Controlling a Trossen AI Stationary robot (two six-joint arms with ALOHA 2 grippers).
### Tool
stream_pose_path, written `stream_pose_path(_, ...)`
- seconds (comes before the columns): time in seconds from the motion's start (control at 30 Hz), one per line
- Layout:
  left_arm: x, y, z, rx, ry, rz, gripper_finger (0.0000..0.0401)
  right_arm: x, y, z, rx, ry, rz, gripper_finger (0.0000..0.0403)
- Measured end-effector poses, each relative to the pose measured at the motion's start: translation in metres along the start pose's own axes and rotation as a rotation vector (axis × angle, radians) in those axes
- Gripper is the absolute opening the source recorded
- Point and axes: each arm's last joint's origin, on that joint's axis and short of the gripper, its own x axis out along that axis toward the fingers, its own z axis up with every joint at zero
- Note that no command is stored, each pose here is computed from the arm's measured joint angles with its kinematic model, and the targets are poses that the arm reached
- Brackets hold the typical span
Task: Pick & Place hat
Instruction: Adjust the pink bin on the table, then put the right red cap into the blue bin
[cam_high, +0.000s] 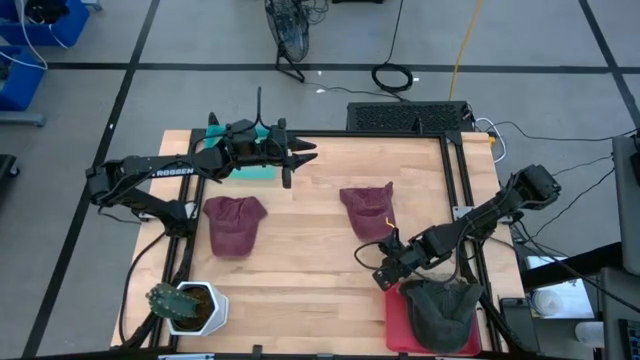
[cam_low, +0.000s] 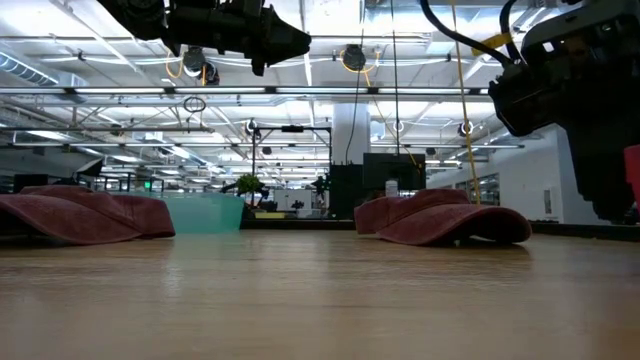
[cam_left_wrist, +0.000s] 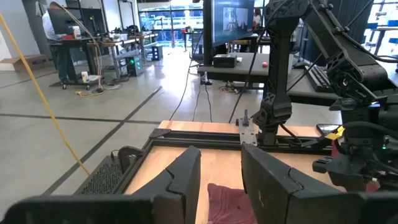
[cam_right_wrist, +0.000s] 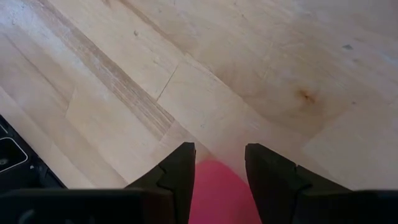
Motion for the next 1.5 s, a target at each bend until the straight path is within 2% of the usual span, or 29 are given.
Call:
stream_pose_path(0.53, 0.000, 0.000, 0.000, -0.001, 0.005, 0.000, 0.0120, 0.000, 0.000, -0.005, 0.006, 0.004, -0.014, 0.0130)
stream_pose_path(1.0, 0.000, 0.000, 0.000, -0.001, 0.004, 0.000, 0.0120, -0.005, -0.004, 0.008, -0.148, -0.034, -0.022, 0.0130)
stream_pose_path(1.2, 0.000, 0.000, 0.000, 0.003, 0.005, 0.000, 0.0120, -0.015, -0.003, 0.020, -0.271, -0.166, -0.017, 0.0130)
stream_pose_path(1.5, -0.006, 0.002, 0.001, -0.002, 0.027, 0.012, 0.0120, -0.040, 0.006, 0.040, -0.558, -0.481, 0.005, 0.0130)
